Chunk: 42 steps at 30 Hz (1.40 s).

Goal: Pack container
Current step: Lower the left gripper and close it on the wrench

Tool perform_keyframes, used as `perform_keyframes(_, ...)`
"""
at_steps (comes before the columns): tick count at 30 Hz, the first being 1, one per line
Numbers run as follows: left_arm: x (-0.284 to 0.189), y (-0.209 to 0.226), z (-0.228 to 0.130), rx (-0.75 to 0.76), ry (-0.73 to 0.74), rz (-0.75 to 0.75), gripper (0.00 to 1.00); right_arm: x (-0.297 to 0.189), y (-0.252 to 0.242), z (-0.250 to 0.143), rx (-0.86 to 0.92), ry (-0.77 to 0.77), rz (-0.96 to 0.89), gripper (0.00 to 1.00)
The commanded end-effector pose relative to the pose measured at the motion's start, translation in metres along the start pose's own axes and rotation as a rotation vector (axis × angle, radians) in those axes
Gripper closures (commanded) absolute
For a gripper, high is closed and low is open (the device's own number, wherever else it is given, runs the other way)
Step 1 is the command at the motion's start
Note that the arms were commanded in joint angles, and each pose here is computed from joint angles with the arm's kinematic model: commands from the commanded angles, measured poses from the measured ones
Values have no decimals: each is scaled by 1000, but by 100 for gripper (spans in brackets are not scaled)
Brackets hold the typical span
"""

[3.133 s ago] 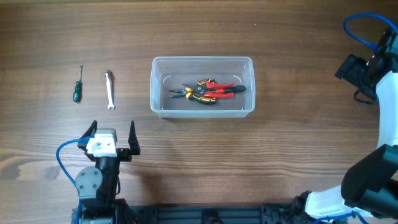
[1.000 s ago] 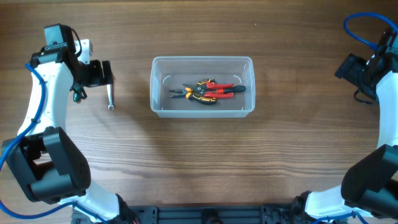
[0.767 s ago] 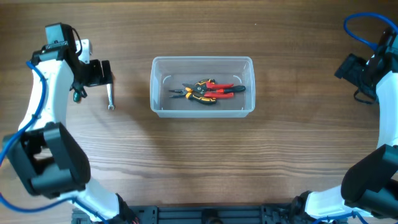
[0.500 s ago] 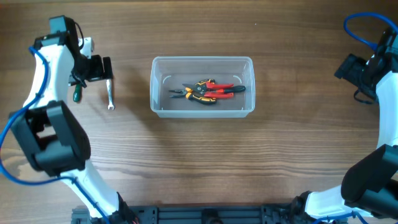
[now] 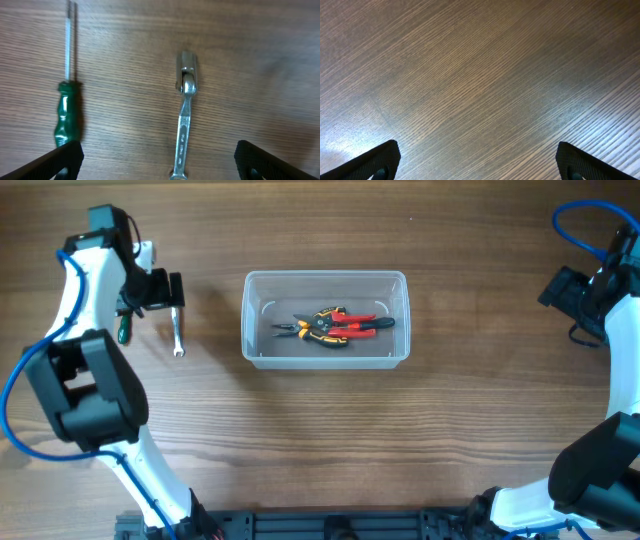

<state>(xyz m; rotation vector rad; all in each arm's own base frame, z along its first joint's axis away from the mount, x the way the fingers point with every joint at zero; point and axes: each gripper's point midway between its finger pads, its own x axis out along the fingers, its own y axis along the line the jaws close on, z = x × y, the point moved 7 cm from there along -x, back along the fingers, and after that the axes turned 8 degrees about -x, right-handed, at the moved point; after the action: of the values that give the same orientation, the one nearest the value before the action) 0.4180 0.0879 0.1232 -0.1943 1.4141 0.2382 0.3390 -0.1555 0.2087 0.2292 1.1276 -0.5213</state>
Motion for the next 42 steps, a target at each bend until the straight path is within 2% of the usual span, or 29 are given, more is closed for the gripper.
perform_keyframes(1,18,-13,-1,72,34,91,0,1,1,-2,8,5,2,0)
perform_keyframes(14,27,1,2,-17,46,20,0,1,1,-2,8,5,2,0)
perform_keyframes(24,42,1,-4,-16,97,24,0,1,1,-2,8,6,2,0)
perform_keyframes(42,49,-16,3,23,59,16,0,1,1,-2,8,6,2,0)
